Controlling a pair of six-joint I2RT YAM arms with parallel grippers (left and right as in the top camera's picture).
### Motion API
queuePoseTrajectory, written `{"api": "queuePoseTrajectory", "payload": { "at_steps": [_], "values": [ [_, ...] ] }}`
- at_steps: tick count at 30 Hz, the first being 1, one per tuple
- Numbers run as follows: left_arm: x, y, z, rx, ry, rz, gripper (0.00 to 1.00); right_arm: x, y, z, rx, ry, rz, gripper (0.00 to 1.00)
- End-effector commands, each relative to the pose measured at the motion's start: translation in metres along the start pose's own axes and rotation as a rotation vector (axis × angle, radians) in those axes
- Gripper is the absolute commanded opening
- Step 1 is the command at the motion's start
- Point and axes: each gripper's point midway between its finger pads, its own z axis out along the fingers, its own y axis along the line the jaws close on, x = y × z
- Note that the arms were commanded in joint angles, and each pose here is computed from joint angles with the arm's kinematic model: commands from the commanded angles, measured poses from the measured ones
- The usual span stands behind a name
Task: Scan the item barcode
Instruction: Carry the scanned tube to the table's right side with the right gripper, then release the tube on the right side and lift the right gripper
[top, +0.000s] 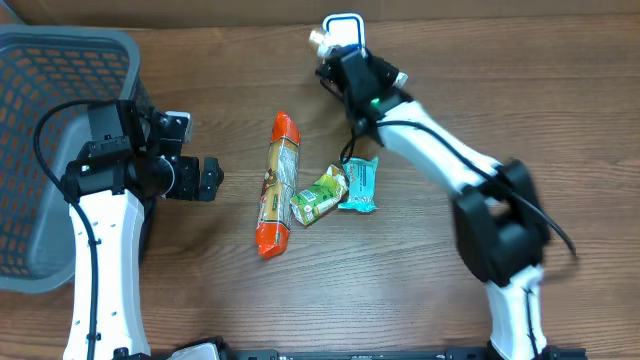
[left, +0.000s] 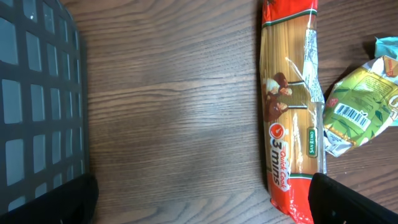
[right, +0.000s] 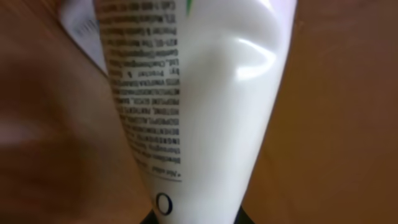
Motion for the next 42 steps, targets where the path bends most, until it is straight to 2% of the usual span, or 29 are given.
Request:
{"api": "queuePoseTrajectory", "payload": {
  "at_steps": [1,3,5,9,11,14,20,25,33,41,42],
  "values": [
    [-0.007,-0.002,-0.003,0.009,-0.018,0.029,1.00,-0.038,-0.067,-0.115,-0.245,-0.282,0.534,0.04],
    [-0.007,-0.002,-0.003,0.009,-0.018,0.029,1.00,-0.025,-0.065,-0.140,-0.443,-0.270,0.690,0.04],
    [-0.007,-0.002,-0.003,0.009,-0.018,0.029,1.00,0.000,-0.064,-0.152,-0.589,-0.192,0.827,0.04],
    [-0.007,-0.002,-0.003,0.009,-0.018,0.029,0.99,0.065,-0.063,-0.138,-0.684,0.079,1.102,0.04],
    [-0.007,-0.002,-0.003,0.009,-0.018,0.029,1.00,0.105,-0.063,-0.120,-0.659,0.238,1.257,0.04],
    [-0.007,-0.002,-0.003,0.009,-0.018,0.029,0.99,0.156,-0.059,-0.090,-0.607,0.388,1.436,0.04],
    [-0.007,-0.002,-0.003,0.009,-0.018,0.029,1.00,0.234,-0.036,-0.041,-0.497,0.533,1.751,0.04],
    [-0.006,-0.002,-0.003,0.009,-0.017,0.029,1.00,0.295,-0.014,-0.021,-0.374,0.648,2.020,0.04],
    [-0.007,-0.002,-0.003,0.009,-0.018,0.029,1.00,0.358,-0.029,-0.015,-0.124,0.693,2.163,0.04],
    [-0.007,-0.002,-0.003,0.009,-0.018,0.029,1.00,0.385,-0.047,-0.012,0.133,0.680,2.239,0.04],
    [-0.007,-0.002,-0.003,0.009,-0.018,0.029,1.00,0.386,-0.049,-0.011,0.143,0.669,2.238,0.06]
  ]
}}
